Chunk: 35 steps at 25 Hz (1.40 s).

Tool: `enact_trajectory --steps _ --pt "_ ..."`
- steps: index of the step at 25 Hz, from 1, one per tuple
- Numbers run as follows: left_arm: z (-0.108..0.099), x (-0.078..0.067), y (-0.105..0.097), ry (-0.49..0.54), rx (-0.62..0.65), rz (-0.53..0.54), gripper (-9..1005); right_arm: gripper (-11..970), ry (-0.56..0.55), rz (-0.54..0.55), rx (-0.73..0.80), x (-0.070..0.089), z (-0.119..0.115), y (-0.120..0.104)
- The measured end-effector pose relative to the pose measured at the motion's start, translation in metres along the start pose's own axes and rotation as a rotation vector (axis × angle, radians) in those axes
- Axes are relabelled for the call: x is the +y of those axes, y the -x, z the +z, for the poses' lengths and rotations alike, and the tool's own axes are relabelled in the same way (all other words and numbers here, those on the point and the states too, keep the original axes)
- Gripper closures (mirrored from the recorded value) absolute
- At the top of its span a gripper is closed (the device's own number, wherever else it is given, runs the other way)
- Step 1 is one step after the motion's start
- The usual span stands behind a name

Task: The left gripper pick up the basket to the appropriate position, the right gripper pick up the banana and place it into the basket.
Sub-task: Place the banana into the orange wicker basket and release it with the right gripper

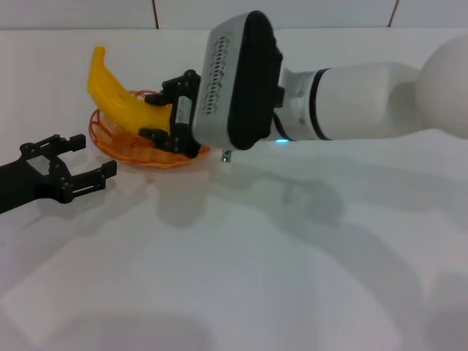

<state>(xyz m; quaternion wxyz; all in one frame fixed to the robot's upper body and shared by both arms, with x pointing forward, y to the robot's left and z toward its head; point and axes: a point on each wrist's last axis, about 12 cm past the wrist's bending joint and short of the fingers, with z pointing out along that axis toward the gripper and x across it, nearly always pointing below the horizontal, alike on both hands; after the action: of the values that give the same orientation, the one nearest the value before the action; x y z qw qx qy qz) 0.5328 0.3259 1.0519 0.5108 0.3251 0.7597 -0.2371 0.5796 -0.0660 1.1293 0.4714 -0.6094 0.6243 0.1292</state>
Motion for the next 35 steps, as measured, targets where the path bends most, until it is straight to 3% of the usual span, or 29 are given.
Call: enact_trajectory --steps 5,16,35 --pt "0.001 0.0 0.0 -0.003 0.0 0.004 190 471 -0.057 -0.043 -0.01 0.006 0.009 0.003" --pt "0.005 -0.004 0.0 -0.012 -0.004 -0.002 190 464 -0.039 -0.05 0.032 0.009 0.025 -0.003" --pt "0.001 -0.011 -0.008 -0.014 -0.007 -0.032 190 451 -0.071 -0.072 0.043 0.007 0.027 -0.007"
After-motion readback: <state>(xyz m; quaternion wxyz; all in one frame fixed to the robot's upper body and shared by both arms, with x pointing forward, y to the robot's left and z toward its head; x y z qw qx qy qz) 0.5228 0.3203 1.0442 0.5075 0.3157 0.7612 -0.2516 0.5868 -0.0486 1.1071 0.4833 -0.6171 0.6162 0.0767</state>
